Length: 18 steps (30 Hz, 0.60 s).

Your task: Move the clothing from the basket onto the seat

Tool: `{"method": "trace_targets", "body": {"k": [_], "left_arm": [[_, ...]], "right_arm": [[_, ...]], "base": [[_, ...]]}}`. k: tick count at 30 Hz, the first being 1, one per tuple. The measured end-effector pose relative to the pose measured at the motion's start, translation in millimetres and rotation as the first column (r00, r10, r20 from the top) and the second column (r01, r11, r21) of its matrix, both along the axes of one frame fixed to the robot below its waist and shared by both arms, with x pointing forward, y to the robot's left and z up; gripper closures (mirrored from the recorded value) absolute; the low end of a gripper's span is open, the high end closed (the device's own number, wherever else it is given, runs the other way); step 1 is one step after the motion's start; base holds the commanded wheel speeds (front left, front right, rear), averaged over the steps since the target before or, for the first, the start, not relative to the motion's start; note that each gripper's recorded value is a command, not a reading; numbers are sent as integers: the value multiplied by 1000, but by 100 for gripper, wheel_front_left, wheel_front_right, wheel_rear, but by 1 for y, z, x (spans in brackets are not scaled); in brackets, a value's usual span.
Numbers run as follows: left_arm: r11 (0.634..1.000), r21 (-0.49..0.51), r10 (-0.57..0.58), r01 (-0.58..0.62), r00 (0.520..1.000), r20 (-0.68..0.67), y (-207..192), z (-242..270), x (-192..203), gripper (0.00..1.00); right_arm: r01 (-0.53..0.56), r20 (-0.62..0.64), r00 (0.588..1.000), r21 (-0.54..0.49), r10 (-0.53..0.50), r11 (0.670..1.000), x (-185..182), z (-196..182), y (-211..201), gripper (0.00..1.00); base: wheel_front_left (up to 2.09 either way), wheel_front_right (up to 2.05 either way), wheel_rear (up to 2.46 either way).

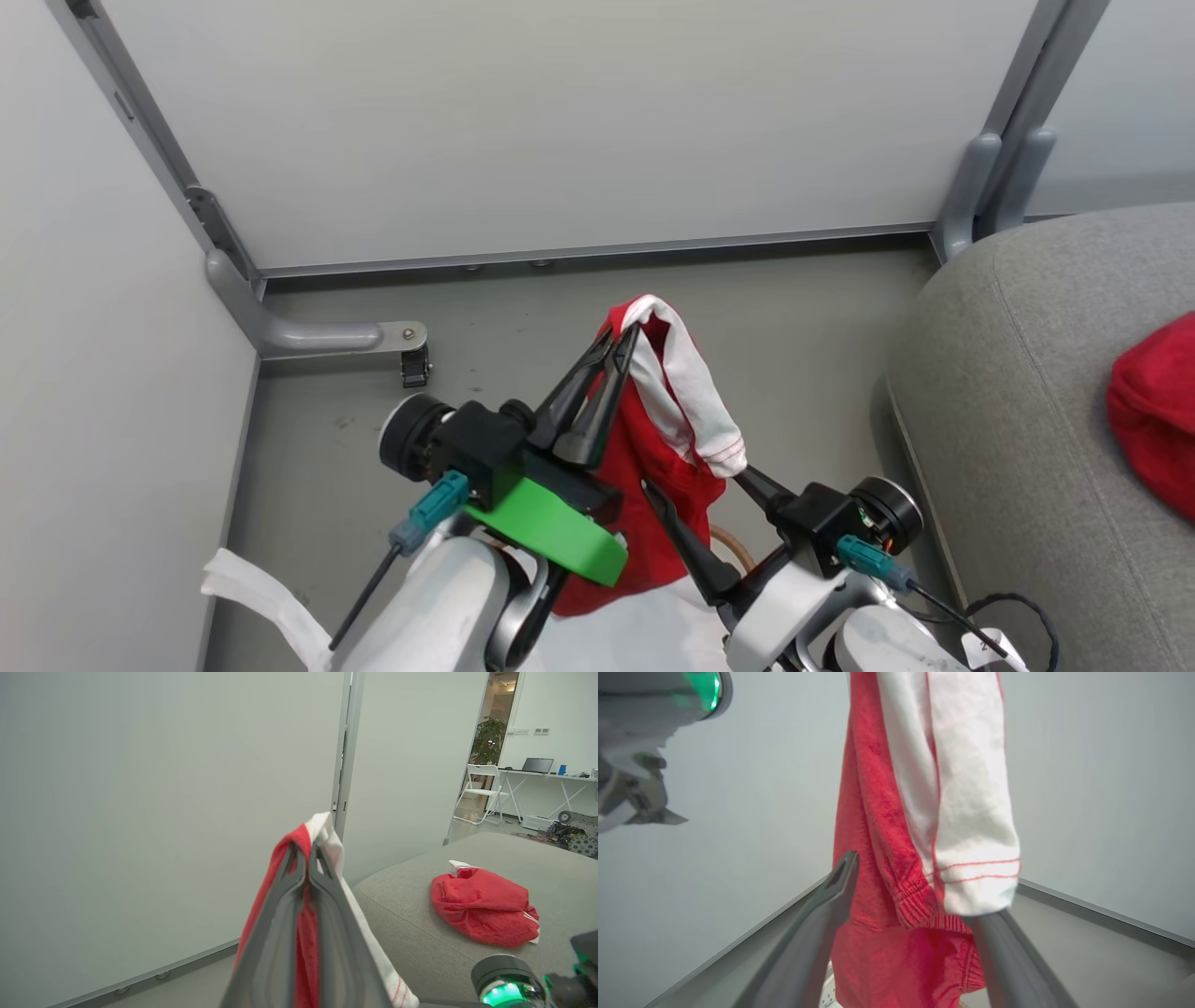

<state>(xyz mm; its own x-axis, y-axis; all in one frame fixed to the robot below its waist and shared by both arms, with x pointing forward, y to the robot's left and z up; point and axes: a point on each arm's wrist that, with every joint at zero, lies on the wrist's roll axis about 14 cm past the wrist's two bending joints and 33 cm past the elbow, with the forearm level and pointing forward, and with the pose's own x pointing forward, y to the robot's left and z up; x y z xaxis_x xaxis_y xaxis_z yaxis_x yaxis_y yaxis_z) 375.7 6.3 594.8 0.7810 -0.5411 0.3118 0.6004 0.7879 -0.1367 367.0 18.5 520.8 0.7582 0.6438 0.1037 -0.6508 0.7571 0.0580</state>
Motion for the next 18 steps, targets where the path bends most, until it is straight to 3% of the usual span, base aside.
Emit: {"method": "trace_targets", "body": {"k": [7,8,9,10,18], "left_arm": [[999,1,-40,40,999,0,-10,0,-13,100],[999,-1,-45,45,999,-2,-11,0,-15,100],[999,-4,-49,49,999,-4,-12,0,-16,100],[999,-5,-52,52,999,-6,-12,-1,-17,100],[999,-15,-45,45,999,-30,-10,-6,-16,100]], "right_arm": [[-25,38,999,-57,27,998,9,2,12,0],[-28,38,999,-62,30,998,10,2,14,22],[-30,37,999,-65,33,997,10,2,16,73],[-35,31,999,-68,37,997,11,0,18,100],[-26,2,1000,-38,26,999,15,-2,17,100]], "base": [[0,0,0],[0,0,0],[0,0,0],[0,0,0],[0,0,0]]}}
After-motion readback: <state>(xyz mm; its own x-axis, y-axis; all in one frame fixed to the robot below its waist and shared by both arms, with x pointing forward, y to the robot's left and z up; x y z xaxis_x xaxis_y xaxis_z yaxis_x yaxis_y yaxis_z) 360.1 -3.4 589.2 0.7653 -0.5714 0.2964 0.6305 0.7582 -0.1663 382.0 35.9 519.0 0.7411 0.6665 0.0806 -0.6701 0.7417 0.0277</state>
